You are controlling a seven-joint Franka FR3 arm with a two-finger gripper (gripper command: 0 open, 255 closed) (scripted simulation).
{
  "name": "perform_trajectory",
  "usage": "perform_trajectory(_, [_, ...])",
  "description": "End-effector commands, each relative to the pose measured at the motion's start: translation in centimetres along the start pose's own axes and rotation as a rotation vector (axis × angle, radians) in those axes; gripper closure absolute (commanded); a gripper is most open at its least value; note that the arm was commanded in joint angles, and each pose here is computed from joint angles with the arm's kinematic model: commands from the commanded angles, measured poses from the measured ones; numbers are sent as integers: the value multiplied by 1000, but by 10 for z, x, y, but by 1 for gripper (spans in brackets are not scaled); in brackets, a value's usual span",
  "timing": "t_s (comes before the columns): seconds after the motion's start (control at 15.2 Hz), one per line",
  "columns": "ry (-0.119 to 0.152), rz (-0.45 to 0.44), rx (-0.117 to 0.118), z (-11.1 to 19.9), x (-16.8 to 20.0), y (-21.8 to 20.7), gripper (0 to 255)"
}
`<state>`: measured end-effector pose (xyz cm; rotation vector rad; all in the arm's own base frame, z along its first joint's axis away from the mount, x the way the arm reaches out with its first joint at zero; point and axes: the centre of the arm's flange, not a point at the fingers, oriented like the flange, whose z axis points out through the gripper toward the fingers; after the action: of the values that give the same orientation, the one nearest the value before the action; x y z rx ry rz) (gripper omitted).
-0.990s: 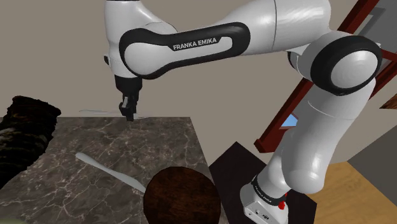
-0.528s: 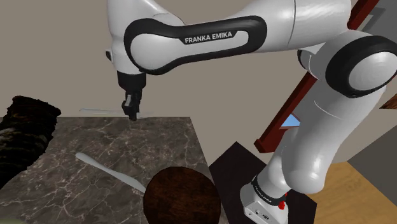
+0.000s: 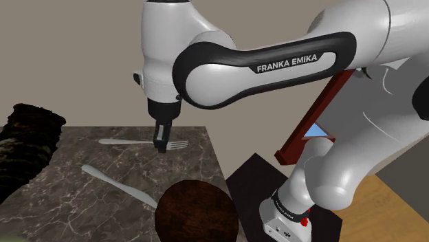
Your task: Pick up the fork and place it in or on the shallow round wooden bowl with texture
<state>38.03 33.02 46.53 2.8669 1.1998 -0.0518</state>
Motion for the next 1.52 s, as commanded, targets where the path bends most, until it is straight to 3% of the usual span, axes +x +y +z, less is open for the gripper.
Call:
perform_trajectory(0.0, [0,1,0,0,-19,-19,255])
perform_trajectory(0.79, [0,1,0,0,-128,-146,255])
perform_trajectory(1.45, [0,1,0,53,-126,-147,255])
